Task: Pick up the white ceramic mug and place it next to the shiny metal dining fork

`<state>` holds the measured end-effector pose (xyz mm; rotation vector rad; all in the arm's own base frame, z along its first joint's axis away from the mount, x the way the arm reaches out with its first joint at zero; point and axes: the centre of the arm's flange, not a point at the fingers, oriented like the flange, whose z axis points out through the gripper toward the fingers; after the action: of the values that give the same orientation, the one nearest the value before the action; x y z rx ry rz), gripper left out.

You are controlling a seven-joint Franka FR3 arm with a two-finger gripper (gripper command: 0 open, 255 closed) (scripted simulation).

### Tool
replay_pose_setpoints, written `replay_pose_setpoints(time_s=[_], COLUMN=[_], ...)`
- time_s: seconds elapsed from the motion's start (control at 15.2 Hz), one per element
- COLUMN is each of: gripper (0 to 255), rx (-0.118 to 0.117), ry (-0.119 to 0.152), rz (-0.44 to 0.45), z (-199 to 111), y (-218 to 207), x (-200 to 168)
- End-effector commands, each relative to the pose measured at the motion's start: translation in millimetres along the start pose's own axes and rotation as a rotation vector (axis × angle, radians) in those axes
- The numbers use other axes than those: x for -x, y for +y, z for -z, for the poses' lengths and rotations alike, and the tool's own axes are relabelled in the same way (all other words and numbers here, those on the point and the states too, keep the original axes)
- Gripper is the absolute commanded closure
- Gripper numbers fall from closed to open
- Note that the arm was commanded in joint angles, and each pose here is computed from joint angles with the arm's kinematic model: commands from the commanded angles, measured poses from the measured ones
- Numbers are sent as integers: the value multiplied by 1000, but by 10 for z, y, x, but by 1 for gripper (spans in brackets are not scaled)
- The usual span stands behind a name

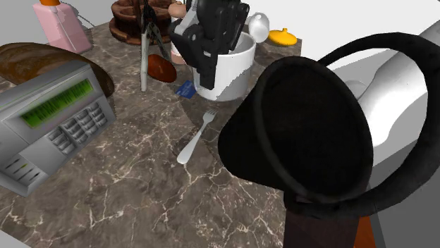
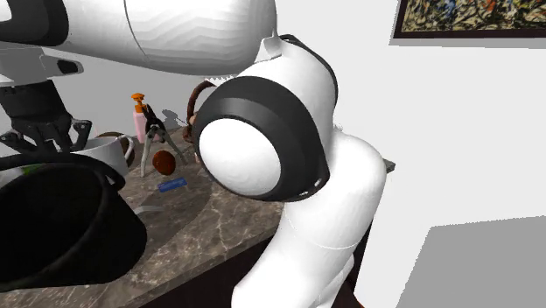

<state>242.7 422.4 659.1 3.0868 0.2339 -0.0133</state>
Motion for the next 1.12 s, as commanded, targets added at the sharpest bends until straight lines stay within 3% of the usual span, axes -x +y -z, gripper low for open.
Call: replay_pose_setpoints(time_s=[0.0, 0.66, 1.06], gripper=[255, 255, 255], rx=[2, 2, 2], ry=[-8, -8, -8], rz=[3, 3, 3], z=[-17, 34, -282], y=[-274, -1478, -1492], x=[128, 675, 671])
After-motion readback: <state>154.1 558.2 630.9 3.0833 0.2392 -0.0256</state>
